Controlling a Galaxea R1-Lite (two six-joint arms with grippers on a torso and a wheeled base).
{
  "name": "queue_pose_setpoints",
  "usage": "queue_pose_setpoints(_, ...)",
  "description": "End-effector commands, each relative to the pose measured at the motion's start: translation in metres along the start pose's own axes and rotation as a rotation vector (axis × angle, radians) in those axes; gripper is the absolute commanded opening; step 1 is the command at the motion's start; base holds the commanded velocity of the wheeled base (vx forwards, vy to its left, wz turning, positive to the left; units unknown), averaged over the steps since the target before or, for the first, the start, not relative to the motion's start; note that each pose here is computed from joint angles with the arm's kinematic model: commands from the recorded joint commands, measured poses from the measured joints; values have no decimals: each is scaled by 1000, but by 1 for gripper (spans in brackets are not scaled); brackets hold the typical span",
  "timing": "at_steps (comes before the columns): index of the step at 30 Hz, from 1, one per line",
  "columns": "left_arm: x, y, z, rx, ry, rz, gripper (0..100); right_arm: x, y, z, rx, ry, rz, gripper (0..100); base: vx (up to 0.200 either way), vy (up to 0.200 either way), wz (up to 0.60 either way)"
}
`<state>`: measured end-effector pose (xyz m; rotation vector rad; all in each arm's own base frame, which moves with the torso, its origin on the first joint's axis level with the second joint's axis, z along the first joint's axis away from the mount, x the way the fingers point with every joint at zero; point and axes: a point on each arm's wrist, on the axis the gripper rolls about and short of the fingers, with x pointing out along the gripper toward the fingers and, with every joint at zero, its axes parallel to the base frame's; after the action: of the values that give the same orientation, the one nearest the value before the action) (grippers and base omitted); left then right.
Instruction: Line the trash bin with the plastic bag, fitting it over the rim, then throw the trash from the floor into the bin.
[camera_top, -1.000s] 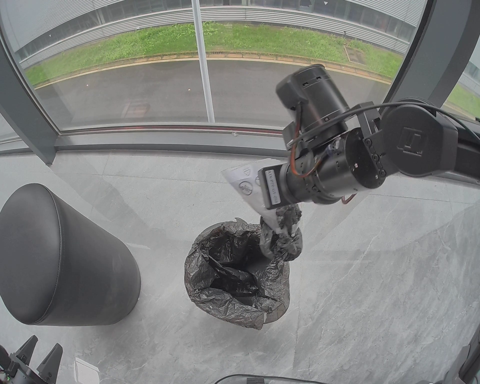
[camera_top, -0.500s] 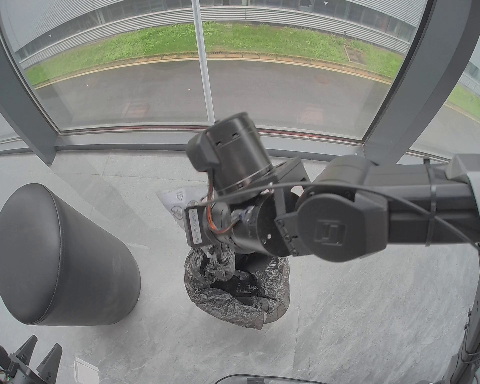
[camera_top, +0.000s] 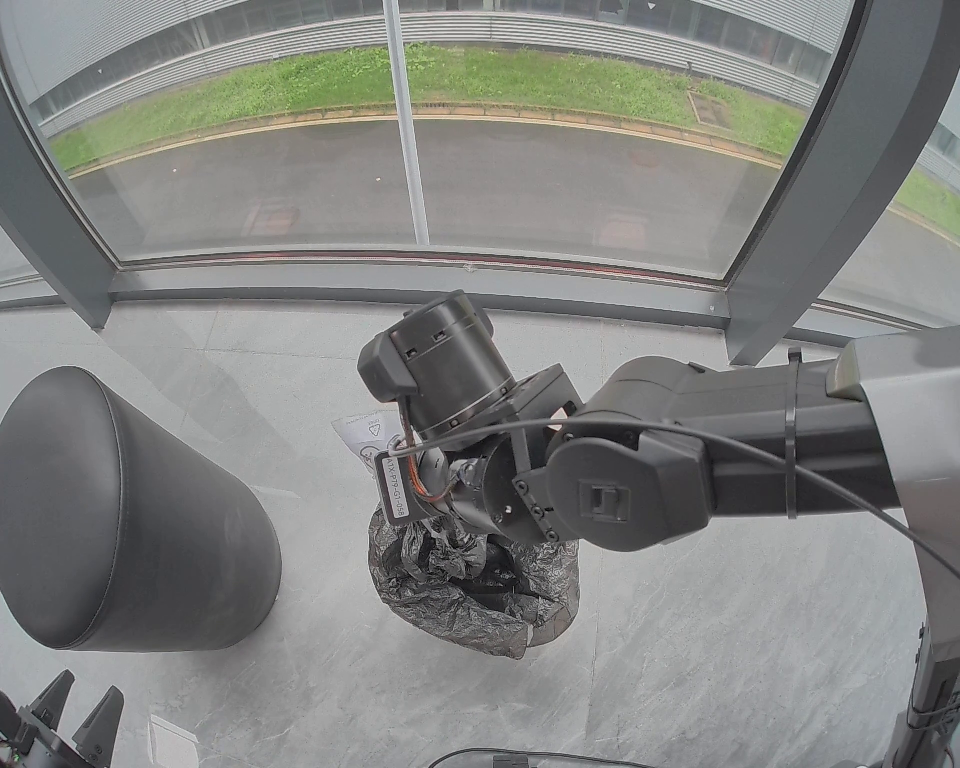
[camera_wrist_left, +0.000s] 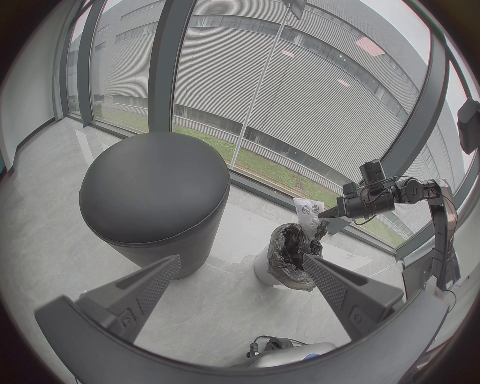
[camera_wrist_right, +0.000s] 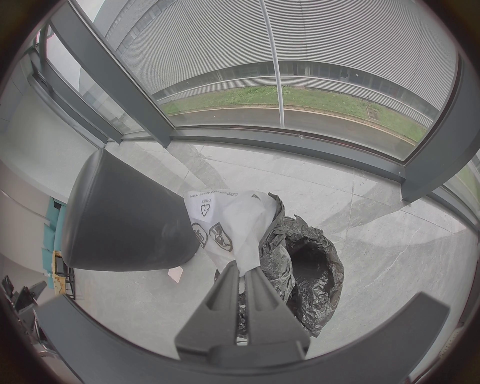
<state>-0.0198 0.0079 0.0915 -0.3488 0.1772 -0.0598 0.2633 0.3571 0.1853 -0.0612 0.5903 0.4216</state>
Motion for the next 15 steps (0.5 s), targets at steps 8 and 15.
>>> queue_pose_setpoints(8, 0, 0, 0, 0, 1, 0, 100, 16, 1, -12, -21, 34, -20, 100, 0, 0, 0)
queue_pose_setpoints(15, 0, 0, 0, 0, 1, 0, 100, 17, -2, -10, -11, 31, -26, 100, 0, 0, 0)
